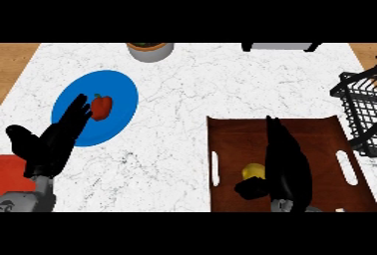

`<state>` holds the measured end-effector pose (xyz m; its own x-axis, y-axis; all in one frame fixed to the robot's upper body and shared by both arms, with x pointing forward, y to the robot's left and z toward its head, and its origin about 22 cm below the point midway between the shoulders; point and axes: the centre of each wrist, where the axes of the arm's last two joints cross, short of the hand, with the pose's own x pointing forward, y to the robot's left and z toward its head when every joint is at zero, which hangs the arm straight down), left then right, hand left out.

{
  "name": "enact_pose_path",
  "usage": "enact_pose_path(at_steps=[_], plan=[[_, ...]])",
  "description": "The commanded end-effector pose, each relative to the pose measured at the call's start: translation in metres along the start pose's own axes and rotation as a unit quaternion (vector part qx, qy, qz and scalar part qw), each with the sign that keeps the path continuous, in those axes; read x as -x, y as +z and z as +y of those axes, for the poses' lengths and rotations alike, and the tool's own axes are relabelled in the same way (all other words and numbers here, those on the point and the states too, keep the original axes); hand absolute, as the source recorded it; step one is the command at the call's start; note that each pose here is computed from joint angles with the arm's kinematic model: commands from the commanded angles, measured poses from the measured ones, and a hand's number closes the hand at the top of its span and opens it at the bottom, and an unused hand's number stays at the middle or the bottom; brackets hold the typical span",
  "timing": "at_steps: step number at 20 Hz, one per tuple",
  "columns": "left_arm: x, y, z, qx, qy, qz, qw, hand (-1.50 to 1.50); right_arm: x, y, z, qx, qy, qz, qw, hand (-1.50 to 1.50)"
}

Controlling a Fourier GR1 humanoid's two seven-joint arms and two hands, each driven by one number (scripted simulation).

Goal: Pick the lemon from the tray and place it in the tiered basket

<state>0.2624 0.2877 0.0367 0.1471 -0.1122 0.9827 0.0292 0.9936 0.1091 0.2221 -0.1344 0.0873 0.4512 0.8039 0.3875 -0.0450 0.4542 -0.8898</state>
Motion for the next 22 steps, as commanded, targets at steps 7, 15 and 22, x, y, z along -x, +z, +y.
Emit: enact_pose_path(at_steps=[7,15,22], plan=[[0.016,0.004,0.017,-0.001,0.005,0.001,1.0,0.0,-0.006,-0.025,0.033,-0.029,0.053,0.13,0.99,-1.5],[0.02,-0.001,0.002,-0.011,0.004,0.003,0.9999,0.0,0.014,-0.031,0.046,0.028,0.075,0.122,0.989,-1.5],[0.019,0.017,0.012,-0.004,0.007,0.0,1.0,0.0,0.017,-0.044,0.04,0.032,0.087,0.133,0.987,-1.5]])
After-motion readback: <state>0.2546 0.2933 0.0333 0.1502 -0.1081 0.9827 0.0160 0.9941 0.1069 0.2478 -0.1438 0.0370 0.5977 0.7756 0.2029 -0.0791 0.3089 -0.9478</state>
